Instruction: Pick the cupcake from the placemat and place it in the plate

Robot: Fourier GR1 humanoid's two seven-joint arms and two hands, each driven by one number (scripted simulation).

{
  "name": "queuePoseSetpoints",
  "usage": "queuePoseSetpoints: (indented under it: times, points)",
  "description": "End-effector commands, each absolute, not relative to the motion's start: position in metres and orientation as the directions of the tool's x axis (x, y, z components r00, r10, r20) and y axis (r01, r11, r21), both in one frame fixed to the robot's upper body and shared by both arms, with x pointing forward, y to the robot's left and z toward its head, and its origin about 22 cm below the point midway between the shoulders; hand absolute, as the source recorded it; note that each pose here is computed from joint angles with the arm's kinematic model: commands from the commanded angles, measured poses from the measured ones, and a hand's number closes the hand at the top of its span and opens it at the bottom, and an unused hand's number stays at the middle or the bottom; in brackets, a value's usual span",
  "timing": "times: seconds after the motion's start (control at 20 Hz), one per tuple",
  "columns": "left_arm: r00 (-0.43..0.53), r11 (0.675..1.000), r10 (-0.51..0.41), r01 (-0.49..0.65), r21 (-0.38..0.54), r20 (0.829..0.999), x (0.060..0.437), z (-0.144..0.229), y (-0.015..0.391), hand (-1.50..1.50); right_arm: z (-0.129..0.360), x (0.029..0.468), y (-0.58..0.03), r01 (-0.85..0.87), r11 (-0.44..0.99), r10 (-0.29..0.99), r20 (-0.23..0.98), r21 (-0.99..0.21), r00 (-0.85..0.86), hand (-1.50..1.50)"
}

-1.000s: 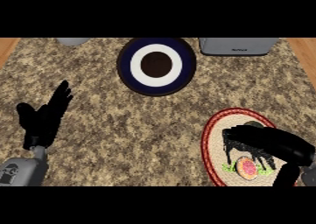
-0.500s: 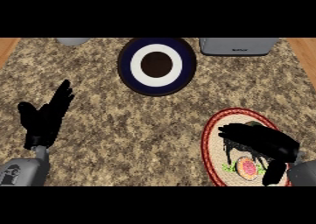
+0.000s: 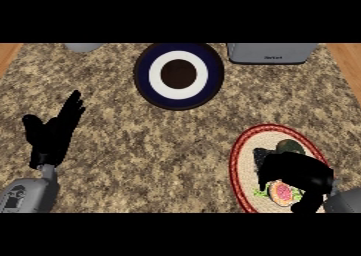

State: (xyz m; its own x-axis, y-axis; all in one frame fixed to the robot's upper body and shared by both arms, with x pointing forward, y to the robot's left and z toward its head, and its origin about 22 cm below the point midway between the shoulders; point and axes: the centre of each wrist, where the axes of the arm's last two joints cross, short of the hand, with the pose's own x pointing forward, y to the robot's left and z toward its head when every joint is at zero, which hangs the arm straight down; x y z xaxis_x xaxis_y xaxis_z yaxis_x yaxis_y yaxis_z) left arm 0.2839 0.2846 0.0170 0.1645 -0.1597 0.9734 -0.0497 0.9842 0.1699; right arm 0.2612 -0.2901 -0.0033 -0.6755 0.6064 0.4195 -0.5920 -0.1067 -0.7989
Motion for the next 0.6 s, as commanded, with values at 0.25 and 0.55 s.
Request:
queuePoseSetpoints:
  times: [0.25,0.55]
  points:
    - [0.164,0.983,-0.168,-0.044,0.177,0.972,0.285,0.016,0.278,0.0,-0.025,0.257,-0.286,-0.619,-0.07,0.558,0.484,-0.782,-0.675,1.5]
    - [0.166,0.987,-0.15,-0.03,0.157,0.975,0.284,0.023,0.274,0.0,0.015,0.264,-0.192,-0.535,0.031,0.47,0.485,-0.844,-0.738,1.5]
